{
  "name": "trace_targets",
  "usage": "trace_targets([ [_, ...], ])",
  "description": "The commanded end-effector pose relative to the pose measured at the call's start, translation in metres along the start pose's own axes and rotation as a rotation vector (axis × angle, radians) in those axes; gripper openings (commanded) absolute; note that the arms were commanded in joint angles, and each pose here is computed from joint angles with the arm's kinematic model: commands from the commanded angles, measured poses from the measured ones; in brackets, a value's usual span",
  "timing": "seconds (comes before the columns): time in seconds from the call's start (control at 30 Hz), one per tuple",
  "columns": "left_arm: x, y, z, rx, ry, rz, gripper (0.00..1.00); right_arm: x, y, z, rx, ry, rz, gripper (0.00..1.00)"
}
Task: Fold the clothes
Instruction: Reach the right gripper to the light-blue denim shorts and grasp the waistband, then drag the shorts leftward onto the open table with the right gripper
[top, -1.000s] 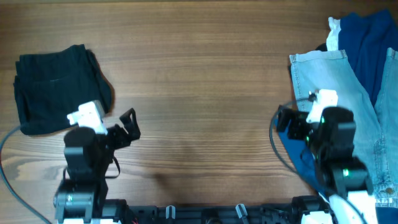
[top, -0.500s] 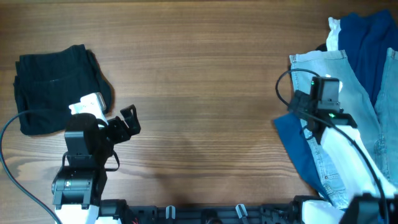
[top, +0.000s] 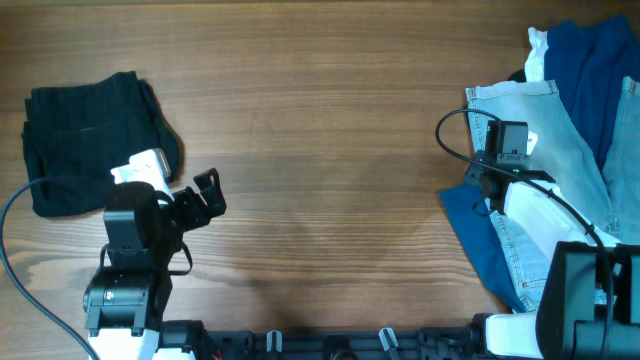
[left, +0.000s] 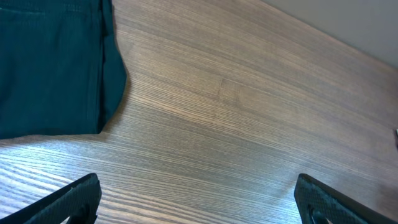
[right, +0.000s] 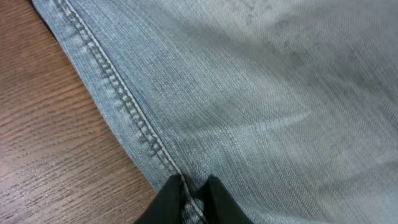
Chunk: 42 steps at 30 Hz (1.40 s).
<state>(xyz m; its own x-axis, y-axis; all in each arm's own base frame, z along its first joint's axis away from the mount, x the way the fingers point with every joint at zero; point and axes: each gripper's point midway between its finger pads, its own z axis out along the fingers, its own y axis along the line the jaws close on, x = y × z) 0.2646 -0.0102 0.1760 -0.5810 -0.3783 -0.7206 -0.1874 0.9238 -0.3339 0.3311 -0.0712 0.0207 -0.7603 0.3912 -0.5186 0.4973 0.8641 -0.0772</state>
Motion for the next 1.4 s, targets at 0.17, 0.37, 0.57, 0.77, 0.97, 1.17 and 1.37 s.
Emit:
trace_targets([
  [0.17,-0.009,-0.006,-0.005,0.022,-0.022,-0.007,1.0,-0.017,0.005,-0.023,-0.053,-0.047,0.021,0.45],
  [0.37,-0.009,-0.006,-0.005,0.022,-0.022,-0.007,1.0,-0.009,0.005,-0.022,-0.058,-0.021,0.013,0.53],
  [0.57,-0.009,-0.006,-0.005,0.022,-0.022,-0.007,1.0,0.003,0.006,-0.011,-0.051,0.028,0.001,0.53],
  [0.77,-0.009,-0.006,-0.005,0.022,-0.022,-0.007,1.0,0.009,0.006,-0.004,-0.042,0.05,-0.002,0.04],
  [0.97,-0.011,-0.006,-0.005,0.024,-0.028,-0.006,1.0,-0.035,0.021,-0.051,-0.161,-0.067,-0.079,0.04],
  [1.17,-0.011,-0.006,-0.005,0.025,-0.029,-0.006,1.0,-0.056,0.089,-0.178,-0.683,-0.221,-0.278,0.04],
  [1.37,-0.011,-0.006,-0.005,0.024,-0.029,-0.006,1.0,-0.003,0.147,-0.222,-0.895,-0.132,-0.407,0.04],
])
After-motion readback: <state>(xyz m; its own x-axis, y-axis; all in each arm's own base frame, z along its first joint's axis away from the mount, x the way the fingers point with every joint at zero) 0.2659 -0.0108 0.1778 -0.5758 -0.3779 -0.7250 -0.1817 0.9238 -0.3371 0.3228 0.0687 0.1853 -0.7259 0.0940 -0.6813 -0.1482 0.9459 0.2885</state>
